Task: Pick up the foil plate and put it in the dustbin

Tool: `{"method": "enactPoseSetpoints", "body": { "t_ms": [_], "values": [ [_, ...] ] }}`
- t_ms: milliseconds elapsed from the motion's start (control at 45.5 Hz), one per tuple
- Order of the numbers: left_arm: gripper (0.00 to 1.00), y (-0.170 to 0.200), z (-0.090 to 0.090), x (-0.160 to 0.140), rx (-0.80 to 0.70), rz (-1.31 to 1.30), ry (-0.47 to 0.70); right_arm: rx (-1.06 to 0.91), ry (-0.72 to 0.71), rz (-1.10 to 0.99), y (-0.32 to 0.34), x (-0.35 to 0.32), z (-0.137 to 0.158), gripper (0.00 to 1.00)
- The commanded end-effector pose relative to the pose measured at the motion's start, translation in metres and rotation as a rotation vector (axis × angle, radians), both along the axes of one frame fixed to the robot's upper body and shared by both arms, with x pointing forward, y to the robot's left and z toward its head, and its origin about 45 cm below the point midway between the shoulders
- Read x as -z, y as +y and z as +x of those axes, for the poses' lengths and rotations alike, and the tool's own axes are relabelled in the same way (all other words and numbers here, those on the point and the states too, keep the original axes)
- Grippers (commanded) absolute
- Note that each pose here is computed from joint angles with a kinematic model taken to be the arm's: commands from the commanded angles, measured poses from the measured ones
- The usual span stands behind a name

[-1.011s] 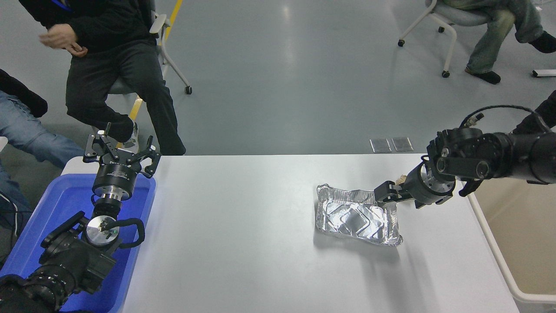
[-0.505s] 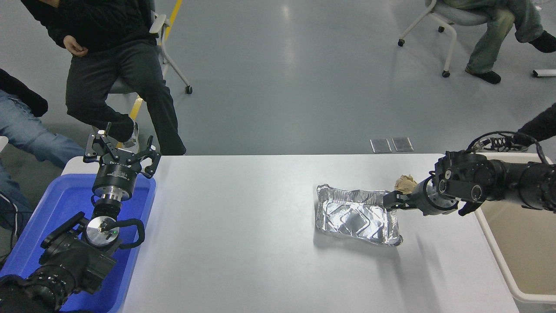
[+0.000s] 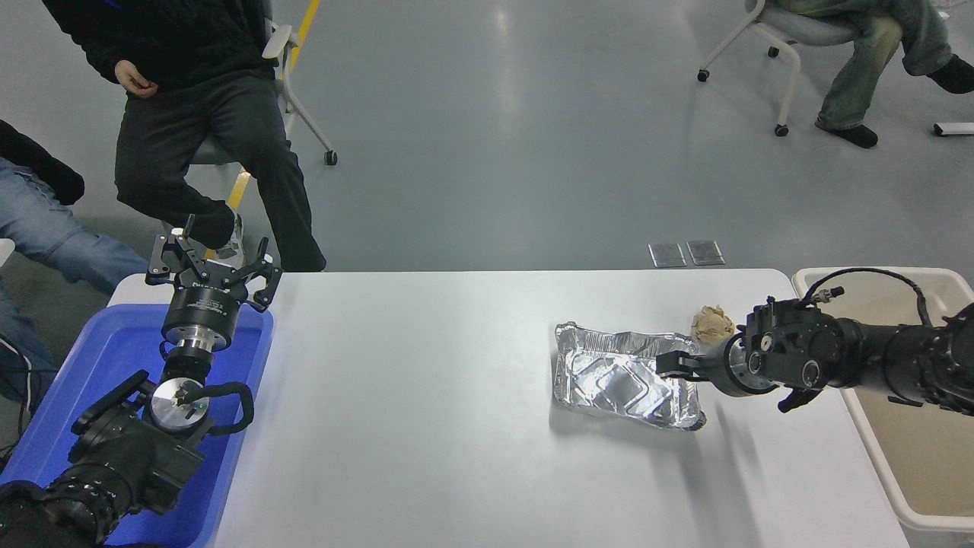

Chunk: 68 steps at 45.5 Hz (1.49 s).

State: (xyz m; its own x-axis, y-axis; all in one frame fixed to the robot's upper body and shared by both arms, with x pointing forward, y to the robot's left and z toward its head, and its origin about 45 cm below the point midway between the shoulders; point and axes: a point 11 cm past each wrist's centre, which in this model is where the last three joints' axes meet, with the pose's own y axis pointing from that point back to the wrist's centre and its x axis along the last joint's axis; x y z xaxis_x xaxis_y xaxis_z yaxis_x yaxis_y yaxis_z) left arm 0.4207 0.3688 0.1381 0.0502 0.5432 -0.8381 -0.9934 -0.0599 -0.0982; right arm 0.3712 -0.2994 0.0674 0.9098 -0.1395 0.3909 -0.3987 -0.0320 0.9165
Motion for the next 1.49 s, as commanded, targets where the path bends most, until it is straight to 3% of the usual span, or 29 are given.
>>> {"method": "enactPoseSetpoints", "body": {
  "t_ms": [0, 154, 264, 549, 615, 681, 1253, 1473],
  "values": [
    [0.99, 0.0, 0.0, 0.0, 0.0, 0.0, 0.0, -0.006, -0.015, 0.003, 0.006, 0.01, -0.006, 1.0],
    [0.99, 0.0, 0.0, 0.0, 0.0, 0.0, 0.0, -0.001, -0.036, -0.001, 0.006, 0.015, -0.009, 0.99],
    [0.99, 0.0, 0.0, 0.0, 0.0, 0.0, 0.0, 0.0, -0.048, -0.006, 0.005, 0.018, -0.012, 0.88],
    [0.99, 0.0, 0.0, 0.0, 0.0, 0.0, 0.0, 0.016, -0.051, 0.0, 0.002, 0.018, -0.011, 0.22],
    [0.99, 0.0, 0.0, 0.0, 0.0, 0.0, 0.0, 0.019, -0.058, -0.002, 0.001, 0.015, -0.009, 0.15],
    [0.99, 0.0, 0.0, 0.0, 0.0, 0.0, 0.0, 0.024, -0.061, -0.004, -0.002, 0.014, -0.008, 0.0],
    [0.99, 0.0, 0.0, 0.0, 0.0, 0.0, 0.0, 0.018, -0.037, 0.007, 0.003, 0.016, -0.012, 0.0],
    [0.99, 0.0, 0.0, 0.0, 0.0, 0.0, 0.0, -0.005, -0.022, 0.001, 0.002, -0.005, 0.0, 0.0]
  ]
}}
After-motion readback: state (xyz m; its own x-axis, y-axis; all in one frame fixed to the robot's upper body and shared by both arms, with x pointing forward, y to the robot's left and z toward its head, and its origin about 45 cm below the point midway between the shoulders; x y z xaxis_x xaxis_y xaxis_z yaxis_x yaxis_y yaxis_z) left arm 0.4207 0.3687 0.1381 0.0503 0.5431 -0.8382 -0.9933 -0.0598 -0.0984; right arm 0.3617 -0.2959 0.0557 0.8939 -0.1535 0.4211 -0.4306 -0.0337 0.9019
